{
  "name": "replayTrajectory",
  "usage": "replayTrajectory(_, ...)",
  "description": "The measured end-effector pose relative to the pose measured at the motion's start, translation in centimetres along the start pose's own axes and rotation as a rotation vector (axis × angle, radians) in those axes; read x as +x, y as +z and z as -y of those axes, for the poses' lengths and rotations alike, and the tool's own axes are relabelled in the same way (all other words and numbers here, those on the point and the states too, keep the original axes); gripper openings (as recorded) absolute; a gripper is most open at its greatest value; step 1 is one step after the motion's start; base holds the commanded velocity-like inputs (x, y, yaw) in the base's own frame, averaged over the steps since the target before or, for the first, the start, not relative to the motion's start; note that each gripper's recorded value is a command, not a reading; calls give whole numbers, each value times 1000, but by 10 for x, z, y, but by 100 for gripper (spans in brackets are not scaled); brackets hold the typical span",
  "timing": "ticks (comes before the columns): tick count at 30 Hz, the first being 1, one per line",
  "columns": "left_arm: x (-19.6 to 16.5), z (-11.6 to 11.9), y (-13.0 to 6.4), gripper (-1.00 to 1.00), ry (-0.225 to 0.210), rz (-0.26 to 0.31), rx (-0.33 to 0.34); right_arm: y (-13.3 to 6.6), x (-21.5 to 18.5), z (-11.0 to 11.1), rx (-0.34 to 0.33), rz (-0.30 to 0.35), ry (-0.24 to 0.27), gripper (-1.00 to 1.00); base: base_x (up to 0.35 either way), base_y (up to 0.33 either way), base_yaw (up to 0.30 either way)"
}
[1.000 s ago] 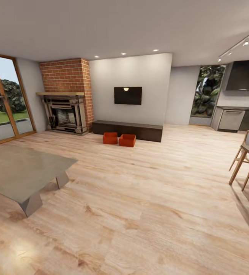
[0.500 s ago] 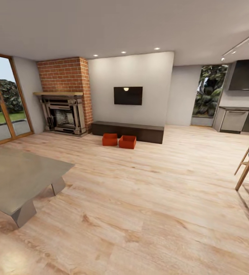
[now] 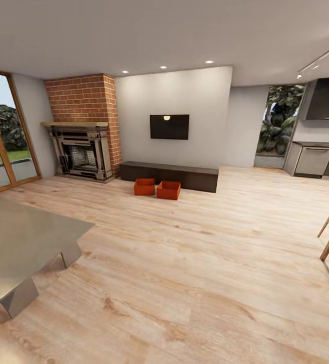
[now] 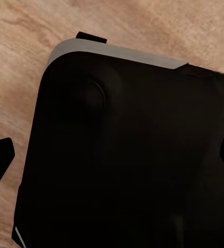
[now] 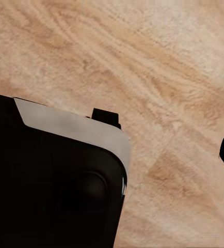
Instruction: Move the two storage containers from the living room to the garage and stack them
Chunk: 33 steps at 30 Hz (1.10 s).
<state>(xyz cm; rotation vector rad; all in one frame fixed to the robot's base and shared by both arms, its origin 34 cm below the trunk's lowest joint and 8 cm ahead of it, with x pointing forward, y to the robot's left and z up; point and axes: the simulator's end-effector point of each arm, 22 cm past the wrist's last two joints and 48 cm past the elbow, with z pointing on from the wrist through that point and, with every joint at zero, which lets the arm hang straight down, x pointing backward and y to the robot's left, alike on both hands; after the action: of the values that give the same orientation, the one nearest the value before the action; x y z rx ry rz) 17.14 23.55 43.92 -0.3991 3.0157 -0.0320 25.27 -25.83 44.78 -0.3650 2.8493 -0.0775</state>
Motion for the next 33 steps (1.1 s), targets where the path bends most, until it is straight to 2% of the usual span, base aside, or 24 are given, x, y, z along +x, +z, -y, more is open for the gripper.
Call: replayTrajectory(33, 0, 0, 0, 100, 0, 0, 0, 0, 0, 0, 0, 0, 0, 100, 322, 0, 0)
